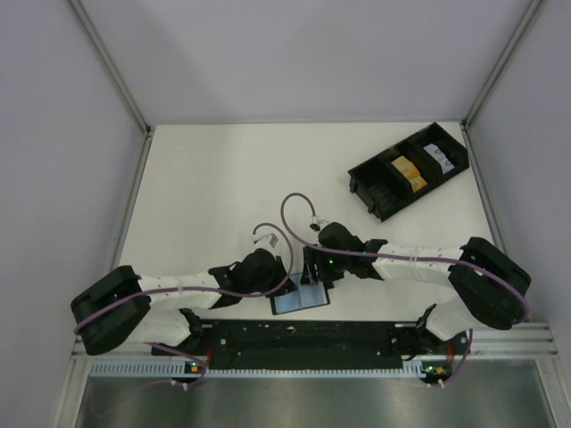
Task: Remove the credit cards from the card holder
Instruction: Remove the credit card from the card holder.
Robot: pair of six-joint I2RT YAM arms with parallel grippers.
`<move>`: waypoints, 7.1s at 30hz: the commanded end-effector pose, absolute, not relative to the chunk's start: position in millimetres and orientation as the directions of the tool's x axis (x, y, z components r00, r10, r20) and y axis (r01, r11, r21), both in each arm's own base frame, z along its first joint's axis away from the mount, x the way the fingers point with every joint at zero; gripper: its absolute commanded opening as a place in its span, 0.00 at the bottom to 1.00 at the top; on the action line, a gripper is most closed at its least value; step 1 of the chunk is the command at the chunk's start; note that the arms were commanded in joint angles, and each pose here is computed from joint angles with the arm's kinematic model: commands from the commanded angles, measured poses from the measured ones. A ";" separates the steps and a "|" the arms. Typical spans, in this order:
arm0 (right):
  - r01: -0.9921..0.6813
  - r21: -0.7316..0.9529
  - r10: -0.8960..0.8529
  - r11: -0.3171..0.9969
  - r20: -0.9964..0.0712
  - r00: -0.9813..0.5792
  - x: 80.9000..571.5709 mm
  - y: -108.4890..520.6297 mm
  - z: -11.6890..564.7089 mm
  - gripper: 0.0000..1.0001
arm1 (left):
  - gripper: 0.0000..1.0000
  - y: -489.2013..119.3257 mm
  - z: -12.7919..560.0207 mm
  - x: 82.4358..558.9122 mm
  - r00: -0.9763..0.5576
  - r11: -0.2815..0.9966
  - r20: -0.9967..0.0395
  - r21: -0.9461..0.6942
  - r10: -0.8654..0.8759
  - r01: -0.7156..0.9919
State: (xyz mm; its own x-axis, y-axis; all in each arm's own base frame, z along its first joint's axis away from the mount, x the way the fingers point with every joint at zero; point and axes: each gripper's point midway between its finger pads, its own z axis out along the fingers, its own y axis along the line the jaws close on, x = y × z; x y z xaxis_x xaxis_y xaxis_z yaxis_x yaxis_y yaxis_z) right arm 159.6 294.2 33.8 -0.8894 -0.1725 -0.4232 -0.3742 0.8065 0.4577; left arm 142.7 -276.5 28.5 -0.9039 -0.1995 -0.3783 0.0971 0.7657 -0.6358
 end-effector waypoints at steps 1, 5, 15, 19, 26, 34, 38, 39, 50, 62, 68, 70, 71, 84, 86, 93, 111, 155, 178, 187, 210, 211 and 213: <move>-0.374 0.556 -0.155 0.742 -0.400 -0.903 153.8 314.2 38.7 0.57 | 0.16 -278.8 28.3 143.5 -0.900 0.755 -0.384 -0.648 -0.207 0.103; -0.396 0.593 -0.144 0.701 -0.427 -0.893 157.2 326.1 51.2 0.55 | 0.16 -279.6 27.2 143.1 -0.901 0.753 -0.381 -0.650 -0.206 0.102; -0.425 0.558 -0.149 0.713 -0.472 -0.869 163.2 320.8 63.4 0.54 | 0.15 -270.6 33.8 146.0 -0.882 0.755 -0.405 -0.649 -0.240 0.092; -0.430 0.523 -0.151 0.736 -0.493 -0.857 164.5 310.3 67.7 0.54 | 0.17 -259.0 42.4 150.3 -0.859 0.779 -0.447 -0.619 -0.250 0.096; -0.392 0.447 -0.170 0.804 -0.459 -0.872 162.1 289.3 52.6 0.56 | 0.24 -239.0 47.5 149.3 -0.852 0.844 -0.483 -0.527 -0.199 0.102; -0.372 0.430 -0.183 0.823 -0.420 -0.889 158.3 285.0 39.6 0.57 | 0.36 -230.1 35.7 139.1 -0.881 0.874 -0.448 -0.476 -0.149 0.094; -0.381 0.435 -0.196 0.816 -0.412 -0.890 157.4 288.7 36.5 0.57 | 0.35 -233.1 30.1 136.0 -0.893 0.871 -0.428 -0.482 -0.141 0.093; -0.379 0.439 -0.196 0.815 -0.408 -0.892 157.1 289.4 35.5 0.57 | 0.35 -233.8 28.8 135.8 -0.894 0.871 -0.424 -0.483 -0.142 0.091; -0.406 0.415 -0.182 0.814 -0.482 -0.857 170.7 291.4 56.8 0.57 | 0.20 -235.2 22.7 134.8 -0.898 0.865 -0.410 -0.496 -0.159 0.074; -0.416 0.420 -0.185 0.807 -0.489 -0.852 174.5 297.0 63.0 0.57 | 0.14 -233.1 22.6 132.7 -0.897 0.862 -0.410 -0.503 -0.165 0.071; -0.399 0.409 -0.203 0.821 -0.443 -0.873 168.4 293.6 43.9 0.57 | 0.09 -232.5 22.3 132.5 -0.897 0.861 -0.409 -0.505 -0.170 0.067; -0.400 0.420 -0.202 0.815 -0.441 -0.875 167.6 296.0 43.5 0.57 | 0.08 -233.2 22.4 132.3 -0.897 0.859 -0.407 -0.507 -0.169 0.068; -0.398 0.419 -0.202 0.816 -0.439 -0.876 167.8 295.4 42.1 0.57 | 0.07 -233.1 21.9 132.4 -0.898 0.859 -0.406 -0.508 -0.170 0.067; -0.395 0.438 -0.209 0.808 -0.413 -0.886 163.8 300.1 35.4 0.54 | 0.00 -236.1 22.3 131.8 -0.899 0.850 -0.402 -0.522 -0.173 0.070; -0.389 0.420 -0.208 0.820 -0.414 -0.886 165.1 296.1 33.5 0.54 | 0.00 -235.7 22.1 131.8 -0.899 0.850 -0.403 -0.522 -0.175 0.068; -0.381 0.380 -0.198 0.843 -0.440 -0.876 169.2 286.2 40.7 0.54 | 0.00 -236.3 22.5 132.1 -0.898 0.850 -0.404 -0.522 -0.175 0.070; -0.393 0.454 -0.219 0.800 -0.388 -0.895 154.7 300.7 34.6 0.54 | 0.00 -240.9 22.6 132.2 -0.902 0.844 -0.397 -0.532 -0.171 0.075; -0.511 0.623 -0.256 0.593 -0.456 -0.853 135.7 373.1 92.8 0.44 | 0.12 -222.5 49.3 132.9 -0.840 0.772 -0.437 -0.635 -0.322 0.034; -0.419 0.690 -0.177 0.590 -0.396 -0.901 138.2 356.3 55.1 0.41 | 0.22 -234.4 74.9 125.3 -0.854 0.718 -0.432 -0.688 -0.288 0.106; -0.365 0.717 -0.152 0.593 -0.346 -0.926 137.6 347.8 39.3 0.38 | 0.06 -231.0 38.8 121.6 -0.882 0.767 -0.384 -0.641 -0.274 0.041; -0.305 0.836 -0.119 0.457 -0.282 -0.952 134.5 343.9 36.1 0.00 | 0.00 -211.6 13.4 114.2 -0.886 0.804 -0.360 -0.595 -0.292 -0.024; -0.306 0.836 -0.117 0.455 -0.285 -0.951 135.7 342.5 36.5 0.00 | 0.00 -210.6 12.2 114.4 -0.885 0.805 -0.360 -0.593 -0.297 -0.029; -0.309 0.837 -0.117 0.451 -0.288 -0.950 137.1 339.8 36.4 0.00 | 0.00 -207.6 9.4 114.0 -0.884 0.813 -0.357 -0.581 -0.301 -0.042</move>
